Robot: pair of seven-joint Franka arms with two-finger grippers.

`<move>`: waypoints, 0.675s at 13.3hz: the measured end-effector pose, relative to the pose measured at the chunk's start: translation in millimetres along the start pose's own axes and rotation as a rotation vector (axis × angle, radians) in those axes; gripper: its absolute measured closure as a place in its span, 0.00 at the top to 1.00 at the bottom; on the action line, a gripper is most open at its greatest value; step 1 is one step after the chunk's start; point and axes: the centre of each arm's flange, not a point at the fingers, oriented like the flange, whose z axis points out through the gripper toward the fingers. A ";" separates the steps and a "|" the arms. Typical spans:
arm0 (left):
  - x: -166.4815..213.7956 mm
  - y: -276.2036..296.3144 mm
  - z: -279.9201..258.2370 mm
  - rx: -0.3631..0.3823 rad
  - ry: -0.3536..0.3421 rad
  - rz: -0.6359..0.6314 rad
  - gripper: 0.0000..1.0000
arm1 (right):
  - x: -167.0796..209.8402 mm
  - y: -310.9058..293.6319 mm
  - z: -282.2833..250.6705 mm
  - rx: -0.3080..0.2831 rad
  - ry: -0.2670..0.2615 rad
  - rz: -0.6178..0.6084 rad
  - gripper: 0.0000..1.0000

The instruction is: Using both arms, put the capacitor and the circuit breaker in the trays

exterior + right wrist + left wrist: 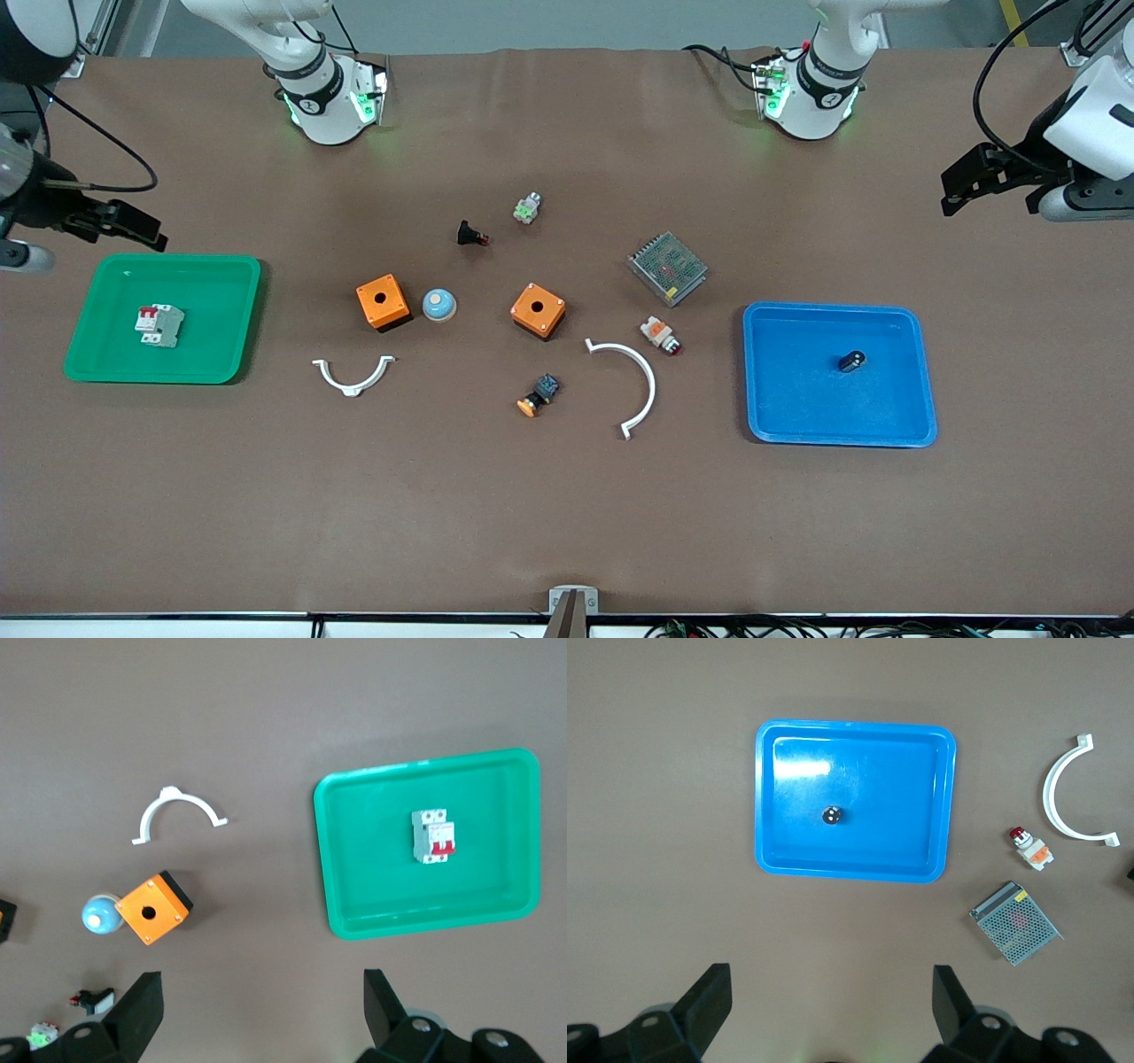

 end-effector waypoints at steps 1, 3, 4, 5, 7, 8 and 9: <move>-0.1 0.0 -0.2 0.000 0.000 0.000 1.00 | 1.1 0.8 -7.6 0.002 0.016 0.002 1.00; -0.4 0.0 -0.6 0.000 0.001 0.000 1.00 | 7.1 1.8 -17.9 0.004 0.042 0.005 1.00; -0.5 0.0 -0.9 0.000 0.002 0.000 1.00 | 12.7 1.9 -21.4 0.004 0.053 0.006 1.00; -0.6 0.0 -1.4 0.000 0.003 0.000 1.00 | 19.3 1.6 -23.9 0.004 0.066 0.007 1.00; -0.7 -0.1 -4.2 -0.001 0.009 0.000 1.00 | 34.9 -0.1 -25.3 0.003 0.092 0.007 1.00; -0.8 -0.1 -5.6 -0.001 0.012 0.000 1.00 | 40.6 -0.7 -25.4 0.003 0.103 0.008 1.00; -0.8 -0.3 -6.7 -0.001 0.014 0.000 1.00 | 44.8 -1.0 -26.0 0.004 0.116 0.008 1.00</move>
